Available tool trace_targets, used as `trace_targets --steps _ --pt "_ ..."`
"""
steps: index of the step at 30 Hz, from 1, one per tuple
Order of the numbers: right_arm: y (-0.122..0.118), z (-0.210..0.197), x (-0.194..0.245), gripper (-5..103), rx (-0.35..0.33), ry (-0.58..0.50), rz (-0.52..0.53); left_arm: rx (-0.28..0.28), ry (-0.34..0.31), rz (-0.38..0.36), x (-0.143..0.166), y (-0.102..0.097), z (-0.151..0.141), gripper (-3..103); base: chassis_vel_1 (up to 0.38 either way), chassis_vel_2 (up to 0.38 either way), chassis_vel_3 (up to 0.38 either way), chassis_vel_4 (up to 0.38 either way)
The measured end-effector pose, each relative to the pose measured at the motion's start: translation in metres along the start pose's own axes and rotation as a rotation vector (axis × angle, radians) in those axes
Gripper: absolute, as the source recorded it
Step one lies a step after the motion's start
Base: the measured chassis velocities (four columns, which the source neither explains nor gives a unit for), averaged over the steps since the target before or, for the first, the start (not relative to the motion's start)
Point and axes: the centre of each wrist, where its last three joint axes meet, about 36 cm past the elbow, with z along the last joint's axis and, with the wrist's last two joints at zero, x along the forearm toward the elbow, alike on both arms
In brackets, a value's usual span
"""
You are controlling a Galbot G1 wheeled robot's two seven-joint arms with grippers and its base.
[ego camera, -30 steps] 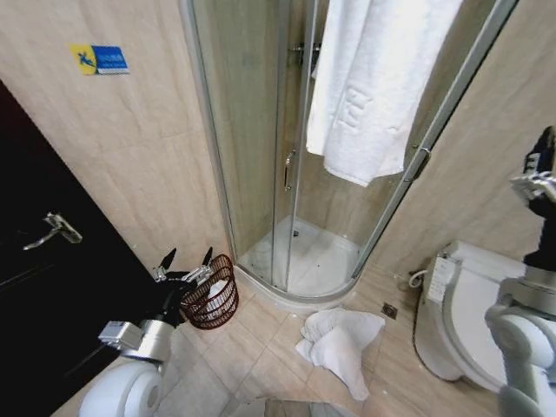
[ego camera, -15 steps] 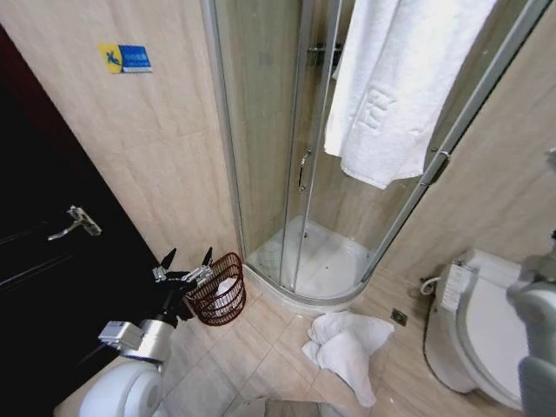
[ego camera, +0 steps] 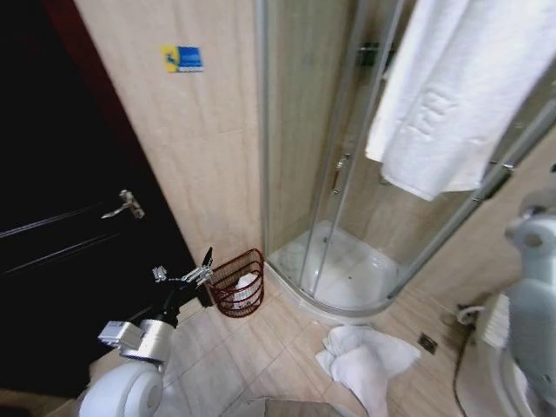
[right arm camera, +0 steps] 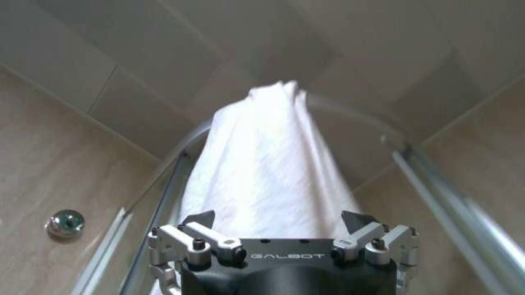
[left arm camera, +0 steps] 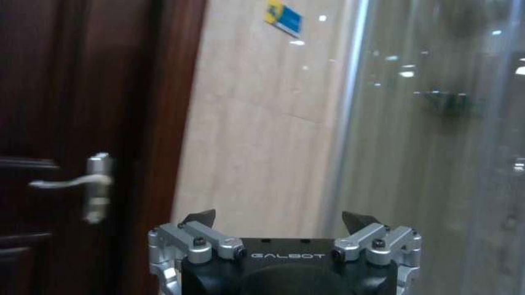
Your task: Discard the used towel into the hamper.
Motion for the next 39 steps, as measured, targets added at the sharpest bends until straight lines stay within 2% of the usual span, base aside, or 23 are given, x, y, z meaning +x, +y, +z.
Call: trace_targets --steps 4,7,8,10,11,15,18,23,25,27,34,35,38,39 --pt "0.002 -0.002 -0.021 100 0.019 0.035 0.037 0.0 0.0 0.0 0.0 0.0 0.0 100 0.108 0.126 0.125 0.115" --pt "-0.003 -0.014 -0.047 100 0.098 0.06 0.051 0.0 0.0 0.0 0.0 0.0 0.0 100 0.082 0.088 0.086 0.069" --pt "-0.003 -0.014 -0.047 100 0.098 0.06 0.051 0.0 0.0 0.0 0.0 0.0 0.0 100 0.059 0.078 0.049 0.052" --pt "-0.015 -0.026 -0.063 100 0.157 0.077 0.074 0.0 0.0 0.0 0.0 0.0 0.0 100 0.0 0.0 0.0 0.0" --pt "-0.015 -0.026 -0.063 100 0.157 0.077 0.074 0.0 0.0 0.0 0.0 0.0 0.0 100 0.0 0.0 0.0 0.0" --pt "-0.033 -0.03 -0.083 100 0.281 0.087 0.144 0.0 0.0 0.0 0.0 0.0 0.0 100 0.0 0.0 0.0 0.0" --pt "-0.041 -0.027 -0.094 100 0.297 0.104 0.183 0.0 0.0 0.0 0.0 0.0 0.0 100 0.0 0.0 0.0 0.0" --pt "-0.05 -0.032 -0.107 100 0.288 0.133 0.19 0.0 0.0 0.0 0.0 0.0 0.0 100 0.0 0.0 0.0 0.0" --pt "-0.052 -0.039 -0.117 100 0.233 0.164 0.173 0.0 0.0 0.0 0.0 0.0 0.0 100 0.0 0.0 0.0 0.0" --pt "-0.051 -0.04 -0.119 100 0.217 0.176 0.167 0.0 0.0 0.0 0.0 0.0 0.0 100 0.0 0.0 0.0 0.0" --pt "-0.042 -0.043 -0.123 100 0.176 0.227 0.074 0.0 0.0 0.0 0.0 0.0 0.0 100 0.0 0.0 0.0 0.0" --pt "-0.042 -0.043 -0.122 102 0.174 0.233 0.061 0.0 0.0 0.0 0.0 0.0 0.0 100 0.0 0.0 0.0 0.0" --pt "-0.045 -0.047 -0.121 91 0.179 0.238 0.052 0.0 0.0 0.0 0.0 0.0 0.0 100 0.0 0.0 0.0 0.0" --pt "-0.045 -0.047 -0.121 91 0.179 0.238 0.052 0.0 0.0 0.0 0.0 0.0 0.0 100 0.0 0.0 0.0 0.0"
